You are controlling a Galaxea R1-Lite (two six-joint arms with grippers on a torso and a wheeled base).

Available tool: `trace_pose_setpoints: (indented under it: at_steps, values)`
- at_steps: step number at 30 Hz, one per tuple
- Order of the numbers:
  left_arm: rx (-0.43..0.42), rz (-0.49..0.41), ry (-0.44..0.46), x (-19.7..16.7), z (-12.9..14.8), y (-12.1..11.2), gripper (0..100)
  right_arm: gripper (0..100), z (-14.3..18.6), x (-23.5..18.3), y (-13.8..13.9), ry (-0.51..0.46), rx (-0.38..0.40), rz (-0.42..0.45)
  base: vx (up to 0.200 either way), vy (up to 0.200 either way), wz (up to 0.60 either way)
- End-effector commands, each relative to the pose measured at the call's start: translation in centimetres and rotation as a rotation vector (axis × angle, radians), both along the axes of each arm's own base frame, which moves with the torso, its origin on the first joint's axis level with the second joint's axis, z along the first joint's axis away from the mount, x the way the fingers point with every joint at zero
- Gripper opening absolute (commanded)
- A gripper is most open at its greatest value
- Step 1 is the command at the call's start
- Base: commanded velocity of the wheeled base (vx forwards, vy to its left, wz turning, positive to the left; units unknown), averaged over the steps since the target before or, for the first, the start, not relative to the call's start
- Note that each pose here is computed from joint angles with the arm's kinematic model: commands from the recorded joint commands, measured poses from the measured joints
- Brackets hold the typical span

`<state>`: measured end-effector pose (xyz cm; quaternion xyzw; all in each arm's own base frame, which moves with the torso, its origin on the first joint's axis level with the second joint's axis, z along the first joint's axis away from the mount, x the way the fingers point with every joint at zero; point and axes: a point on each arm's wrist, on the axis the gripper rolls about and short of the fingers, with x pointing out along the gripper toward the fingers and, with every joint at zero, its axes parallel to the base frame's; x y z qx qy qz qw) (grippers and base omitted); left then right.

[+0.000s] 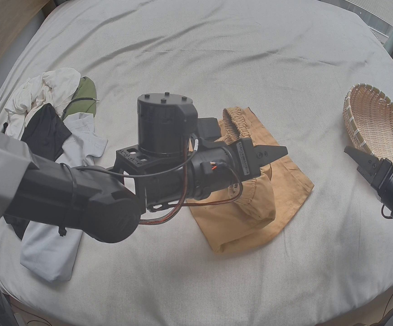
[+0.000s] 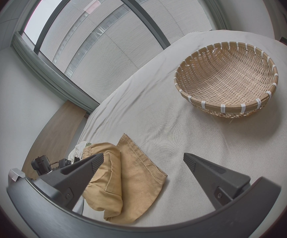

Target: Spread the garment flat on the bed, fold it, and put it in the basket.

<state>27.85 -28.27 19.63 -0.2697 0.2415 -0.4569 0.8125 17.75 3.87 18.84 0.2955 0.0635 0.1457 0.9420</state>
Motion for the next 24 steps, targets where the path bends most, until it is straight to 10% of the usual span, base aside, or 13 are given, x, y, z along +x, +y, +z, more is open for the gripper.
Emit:
trace_pose_setpoints:
  at_steps: [1,13,24]
  values:
    - [0.011,0.037,0.006,-0.7,0.1,1.6,100,100,-1.0,0.0,0.0,0.044,-0.006,-0.002,0.000,0.000,0.00]
    - [-0.006,0.071,-0.011,-2.6,1.7,4.9,100,100,-3.5,-0.2,0.9,0.146,-0.020,0.048,0.000,0.000,0.00]
    - [0.009,0.135,0.015,-8.4,1.5,12.5,100,100,-5.4,0.8,3.7,0.247,-0.039,0.167,0.000,0.000,0.00]
